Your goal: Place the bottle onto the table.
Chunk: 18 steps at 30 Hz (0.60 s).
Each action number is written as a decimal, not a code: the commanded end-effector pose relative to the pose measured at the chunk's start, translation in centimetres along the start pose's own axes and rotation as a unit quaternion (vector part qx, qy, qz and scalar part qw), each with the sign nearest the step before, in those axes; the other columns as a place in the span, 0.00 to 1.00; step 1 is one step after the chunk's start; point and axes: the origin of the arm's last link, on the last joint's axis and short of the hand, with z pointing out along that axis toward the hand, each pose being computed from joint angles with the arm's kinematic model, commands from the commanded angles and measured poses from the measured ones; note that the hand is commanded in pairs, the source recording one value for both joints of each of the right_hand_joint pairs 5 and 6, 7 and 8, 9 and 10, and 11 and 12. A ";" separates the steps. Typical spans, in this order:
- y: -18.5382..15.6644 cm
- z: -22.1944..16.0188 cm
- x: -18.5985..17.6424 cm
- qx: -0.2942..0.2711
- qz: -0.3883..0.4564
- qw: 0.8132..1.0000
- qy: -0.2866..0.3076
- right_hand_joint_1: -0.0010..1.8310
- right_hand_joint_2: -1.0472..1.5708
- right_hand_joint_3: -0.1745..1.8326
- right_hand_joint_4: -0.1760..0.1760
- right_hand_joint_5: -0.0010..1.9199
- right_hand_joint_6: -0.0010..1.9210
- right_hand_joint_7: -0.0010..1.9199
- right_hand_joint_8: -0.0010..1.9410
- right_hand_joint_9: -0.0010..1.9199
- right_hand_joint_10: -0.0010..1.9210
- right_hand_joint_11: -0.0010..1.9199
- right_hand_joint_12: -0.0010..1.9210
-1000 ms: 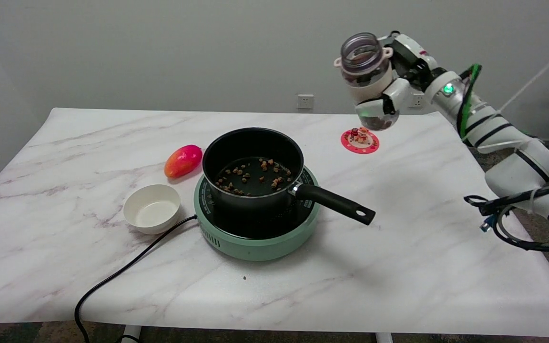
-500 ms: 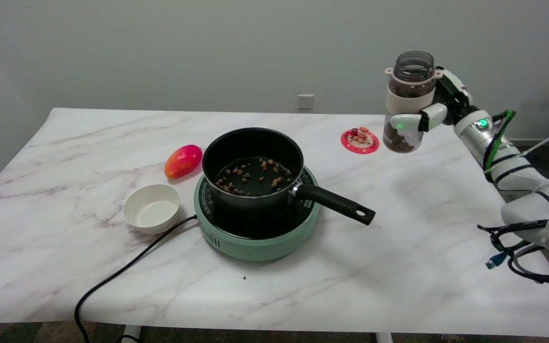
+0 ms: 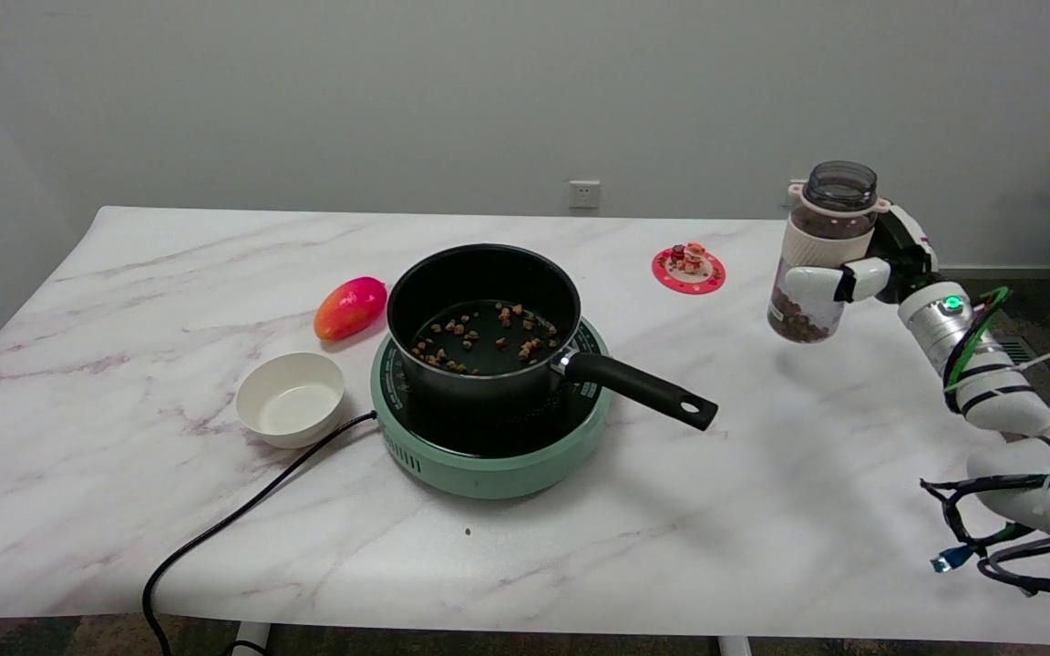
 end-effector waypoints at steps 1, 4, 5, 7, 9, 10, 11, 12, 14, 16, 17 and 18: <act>5.7 -1.9 0.0 -0.018 0.000 0.996 0.083 0.83 0.72 0.49 0.50 0.90 0.90 0.86 0.85 0.76 0.76 0.63 0.63; 5.6 -0.8 -0.7 -0.008 -0.002 0.997 0.081 0.83 0.71 0.50 0.50 0.89 0.89 0.86 0.85 0.75 0.75 0.63 0.63; 5.5 -0.6 -0.8 -0.008 -0.002 0.997 0.081 0.83 0.71 0.50 0.50 0.89 0.89 0.86 0.85 0.75 0.75 0.63 0.63; 5.1 0.2 -1.0 -0.001 -0.001 0.997 0.081 0.84 0.70 0.51 0.50 0.89 0.89 0.85 0.84 0.75 0.75 0.63 0.63; 4.9 0.6 -1.1 0.003 -0.002 0.997 0.081 0.84 0.69 0.52 0.50 0.89 0.89 0.85 0.84 0.75 0.75 0.63 0.63; 4.8 0.8 -1.2 0.005 -0.004 0.997 0.082 0.84 0.69 0.53 0.50 0.89 0.89 0.85 0.84 0.75 0.75 0.63 0.63; 4.7 0.9 -1.2 0.006 -0.003 0.997 0.082 0.84 0.69 0.53 0.50 0.89 0.89 0.85 0.84 0.75 0.75 0.63 0.62; 4.6 1.1 -1.4 0.007 -0.003 0.997 0.081 0.84 0.69 0.53 0.50 0.89 0.89 0.85 0.84 0.75 0.75 0.62 0.62; 4.4 1.3 -1.5 0.011 -0.003 0.997 0.080 0.84 0.68 0.54 0.50 0.88 0.88 0.85 0.84 0.74 0.74 0.62 0.62; 4.3 1.4 -1.6 0.014 -0.009 0.997 0.080 0.84 0.68 0.54 0.50 0.88 0.88 0.85 0.84 0.74 0.74 0.62 0.62; 4.2 1.5 -1.7 0.015 -0.009 0.997 0.080 0.84 0.68 0.54 0.50 0.88 0.88 0.85 0.84 0.74 0.74 0.62 0.62; 4.2 1.5 -1.8 0.015 -0.013 0.997 0.080 0.84 0.68 0.54 0.50 0.88 0.88 0.85 0.84 0.74 0.74 0.62 0.62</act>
